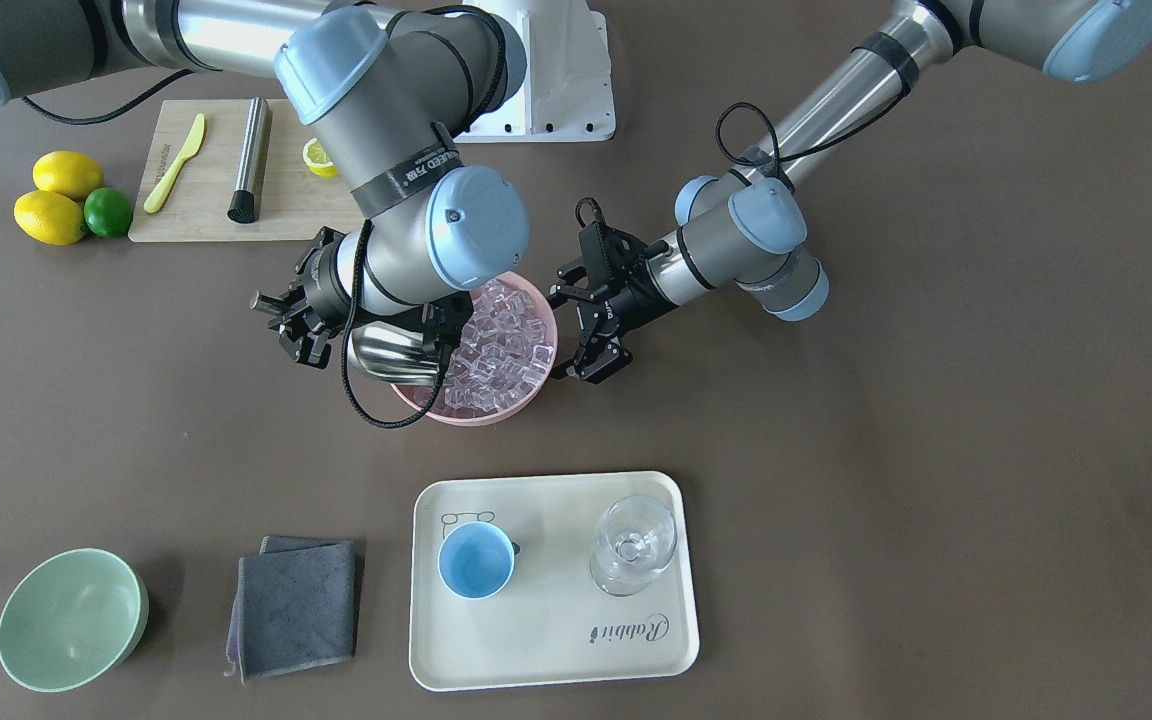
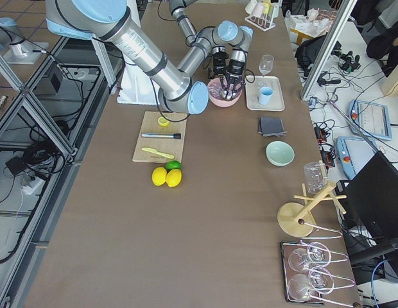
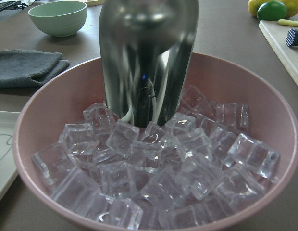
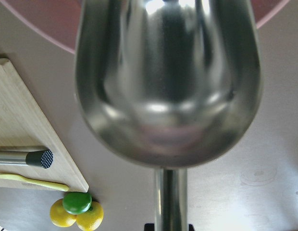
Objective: Put ice in cup with scoop
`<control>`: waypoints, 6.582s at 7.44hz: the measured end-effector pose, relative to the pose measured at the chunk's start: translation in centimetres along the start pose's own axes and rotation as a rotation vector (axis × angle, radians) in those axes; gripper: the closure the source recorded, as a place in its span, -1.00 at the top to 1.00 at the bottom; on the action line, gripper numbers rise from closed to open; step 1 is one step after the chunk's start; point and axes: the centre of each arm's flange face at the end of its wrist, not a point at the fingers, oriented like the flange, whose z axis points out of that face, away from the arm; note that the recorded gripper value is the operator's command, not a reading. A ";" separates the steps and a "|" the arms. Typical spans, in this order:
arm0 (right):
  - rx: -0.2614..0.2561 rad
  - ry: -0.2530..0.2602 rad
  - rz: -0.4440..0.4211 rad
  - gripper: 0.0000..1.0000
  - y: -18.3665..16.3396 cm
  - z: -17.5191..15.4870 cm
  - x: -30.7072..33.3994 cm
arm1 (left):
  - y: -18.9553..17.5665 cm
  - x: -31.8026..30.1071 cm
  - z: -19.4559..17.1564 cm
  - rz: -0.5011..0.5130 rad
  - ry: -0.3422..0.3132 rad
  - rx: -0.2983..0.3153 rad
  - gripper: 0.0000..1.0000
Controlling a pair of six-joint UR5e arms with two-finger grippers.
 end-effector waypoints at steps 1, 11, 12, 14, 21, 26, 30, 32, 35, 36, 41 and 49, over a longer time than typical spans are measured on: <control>0.008 0.004 0.028 -1.00 -0.1 -0.1 0.0 | 0.0 0.0 0.0 0.000 0.001 0.000 0.98; 0.153 0.043 0.141 -1.00 -0.3 0.8 -1.1 | 0.3 -1.0 0.0 -0.018 -0.017 -0.039 0.98; 0.157 0.044 0.137 -1.00 -0.3 1.2 -1.6 | 0.0 -1.5 0.2 -0.024 -0.024 -0.053 0.98; 0.168 0.046 0.136 -1.00 -0.5 1.5 -2.8 | -0.8 -2.3 0.5 -0.034 -0.035 -0.073 0.98; 0.269 0.059 0.193 -1.00 -1.5 1.4 -2.9 | -2.3 -3.1 1.4 -0.045 -0.045 -0.096 0.98; 0.327 0.077 0.208 -1.00 0.1 2.5 -4.0 | -2.2 -3.1 1.6 -0.050 -0.047 -0.108 0.98; 0.409 0.089 0.271 -1.00 0.3 3.2 -4.2 | -2.4 -3.2 1.6 -0.049 -0.057 -0.107 0.98; 0.465 0.096 0.305 -1.00 0.4 3.6 -4.3 | -2.6 -3.2 1.7 -0.050 -0.058 -0.109 0.98; 0.524 0.101 0.328 -1.00 2.0 3.8 -5.6 | -3.1 -3.2 2.0 -0.051 -0.058 -0.112 0.98; 0.553 0.106 0.345 -1.00 2.4 4.2 -5.9 | -3.3 -3.2 2.1 -0.051 -0.058 -0.114 0.98; 0.716 0.146 0.414 -1.00 4.2 5.4 -6.8 | -3.6 -3.2 2.3 -0.052 -0.057 -0.119 0.98; 1.062 0.143 0.752 -1.00 13.7 4.1 -1.2 | -5.1 -0.1 -5.2 -0.139 -0.073 -0.322 0.98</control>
